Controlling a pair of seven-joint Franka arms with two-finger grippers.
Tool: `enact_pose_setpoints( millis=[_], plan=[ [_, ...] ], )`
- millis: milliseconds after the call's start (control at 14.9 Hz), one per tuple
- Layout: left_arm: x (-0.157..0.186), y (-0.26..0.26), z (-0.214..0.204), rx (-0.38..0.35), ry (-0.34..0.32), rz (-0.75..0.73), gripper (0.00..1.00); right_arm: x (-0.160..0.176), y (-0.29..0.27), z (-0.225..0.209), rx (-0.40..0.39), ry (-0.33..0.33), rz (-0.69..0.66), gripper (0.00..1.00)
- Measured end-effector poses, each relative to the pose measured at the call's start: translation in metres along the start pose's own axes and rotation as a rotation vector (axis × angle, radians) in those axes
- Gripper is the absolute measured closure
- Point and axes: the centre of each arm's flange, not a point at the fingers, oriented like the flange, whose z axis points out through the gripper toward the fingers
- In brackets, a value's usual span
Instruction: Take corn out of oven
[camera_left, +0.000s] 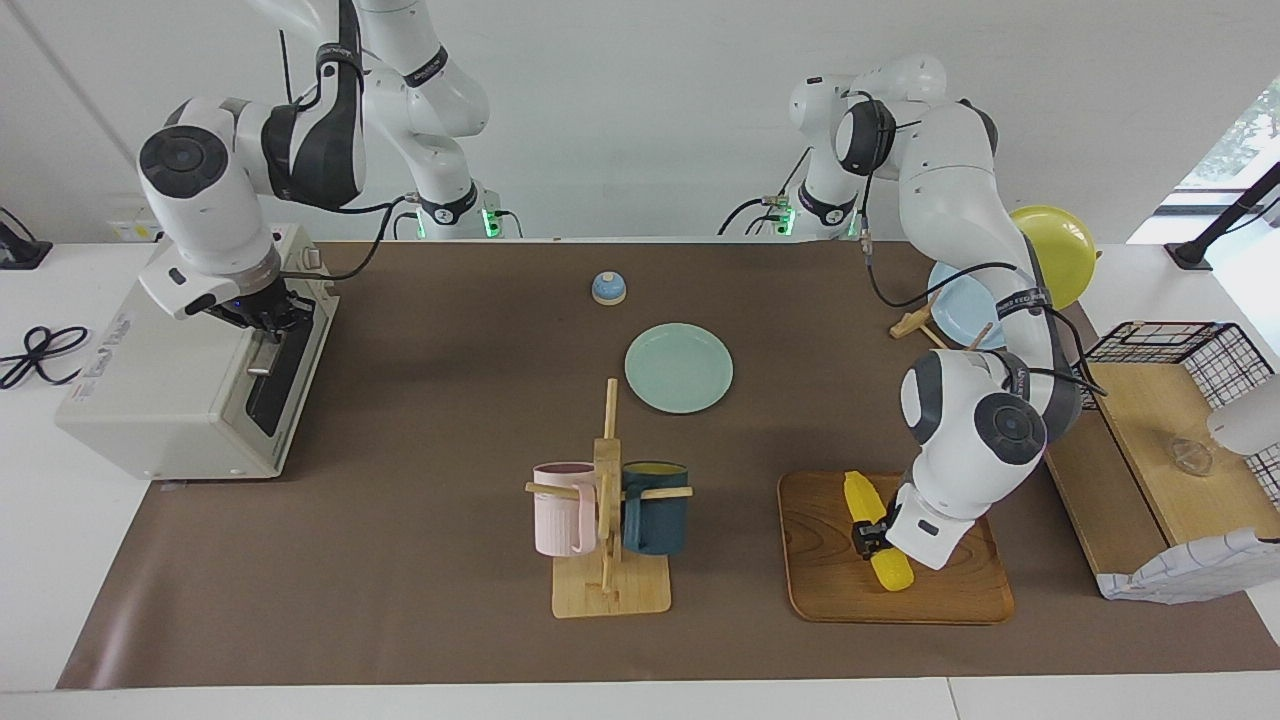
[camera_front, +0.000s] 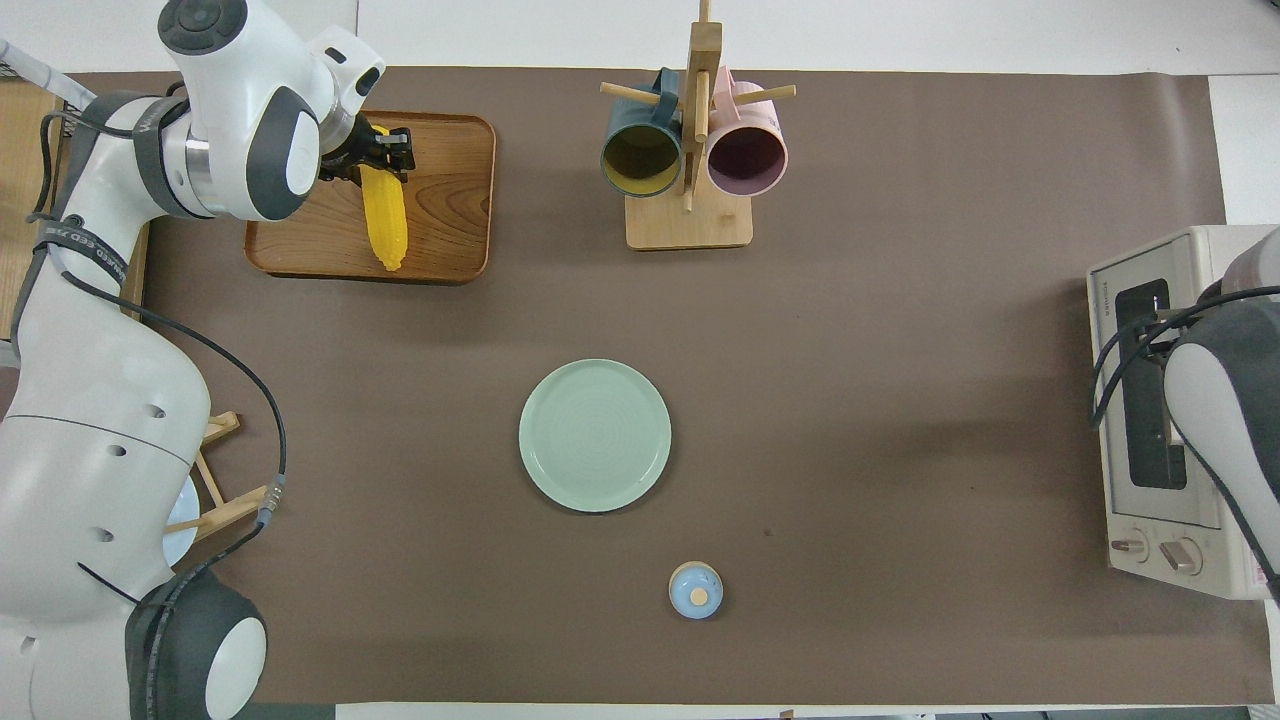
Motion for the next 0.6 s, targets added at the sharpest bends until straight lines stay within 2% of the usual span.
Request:
enact_pose_setpoints(
  millis=[134, 202, 269, 470, 605],
  plan=[
    [0.001, 0.0, -0.003, -0.002, 0.008, 0.004, 0.48, 0.001, -0.008, -0.032, 0.098, 0.052, 0.023, 0.97],
    [0.002, 0.0, -0.004, -0.002, 0.01, 0.006, 0.43, 0.002, -0.013, -0.049, 0.146, 0.08, 0.027, 0.96],
    [0.002, 0.0, -0.005, -0.003, 0.013, 0.007, 0.33, 0.003, -0.021, -0.064, 0.183, 0.1, 0.023, 0.9],
    [0.003, 0.0, -0.014, -0.005, 0.024, 0.008, 0.01, 0.001, -0.046, -0.08, 0.211, 0.093, -0.021, 0.58],
    [0.003, 0.002, -0.036, -0.011, 0.046, 0.01, 0.0, 0.0, -0.054, -0.08, 0.21, 0.08, -0.036, 0.38]
  ],
)
